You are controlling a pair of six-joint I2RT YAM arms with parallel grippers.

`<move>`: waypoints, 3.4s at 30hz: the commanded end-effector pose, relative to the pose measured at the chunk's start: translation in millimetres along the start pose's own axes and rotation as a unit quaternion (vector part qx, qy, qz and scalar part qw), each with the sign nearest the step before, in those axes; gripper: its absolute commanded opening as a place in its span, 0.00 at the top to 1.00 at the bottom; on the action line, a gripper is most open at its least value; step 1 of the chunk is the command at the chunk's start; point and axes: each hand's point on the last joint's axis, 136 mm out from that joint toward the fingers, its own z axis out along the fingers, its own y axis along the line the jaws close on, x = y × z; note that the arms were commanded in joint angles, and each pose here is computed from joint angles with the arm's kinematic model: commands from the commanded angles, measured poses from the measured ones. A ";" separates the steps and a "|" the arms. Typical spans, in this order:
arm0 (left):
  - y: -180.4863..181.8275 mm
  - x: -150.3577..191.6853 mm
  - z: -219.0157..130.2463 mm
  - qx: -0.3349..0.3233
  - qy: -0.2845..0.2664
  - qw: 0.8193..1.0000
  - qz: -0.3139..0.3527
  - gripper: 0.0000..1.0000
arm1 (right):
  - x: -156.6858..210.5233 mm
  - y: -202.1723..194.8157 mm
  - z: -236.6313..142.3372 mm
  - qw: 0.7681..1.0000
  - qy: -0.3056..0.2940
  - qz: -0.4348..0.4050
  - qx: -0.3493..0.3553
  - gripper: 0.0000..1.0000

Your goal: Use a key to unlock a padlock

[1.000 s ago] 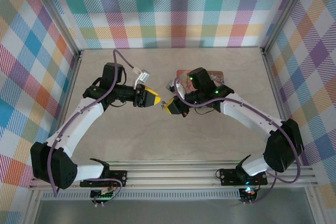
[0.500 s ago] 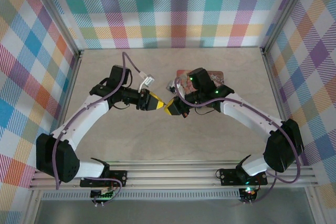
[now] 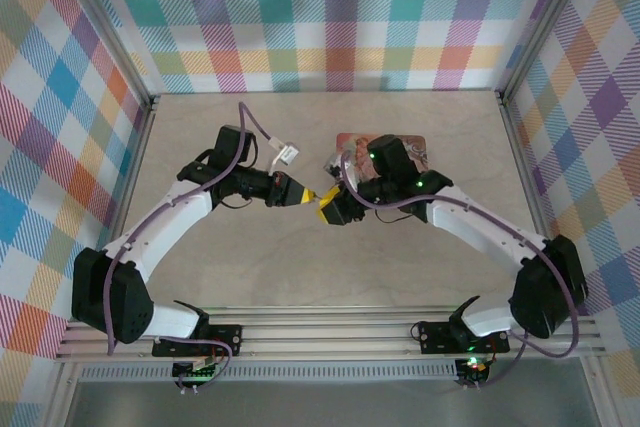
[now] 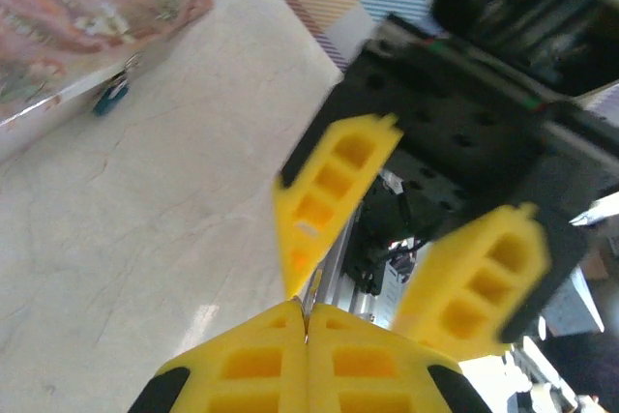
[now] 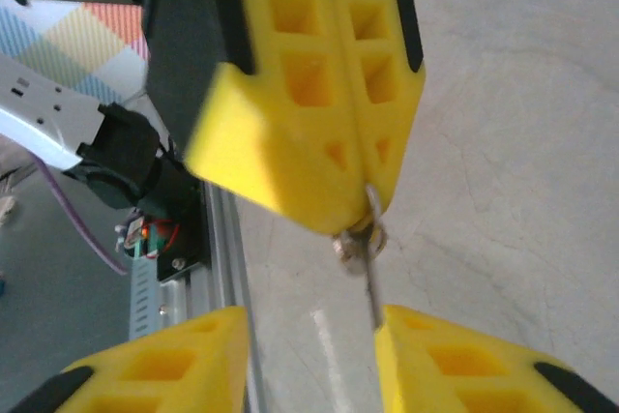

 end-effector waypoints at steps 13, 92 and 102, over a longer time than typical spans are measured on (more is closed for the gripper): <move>14.4 -50.3 -16.7 0.021 -0.170 0.978 -0.124 1.00 | -49.1 -30.6 -48.4 0.957 -0.173 0.228 0.042 0.39; -14.9 -48.6 63.1 -0.233 -0.123 0.818 0.512 0.52 | -5.4 -49.9 -58.1 0.874 -0.040 0.444 0.194 1.00; -7.4 -56.2 73.5 -0.241 -0.115 0.812 0.518 0.56 | -5.8 -48.3 -56.9 0.875 -0.041 0.446 0.186 1.00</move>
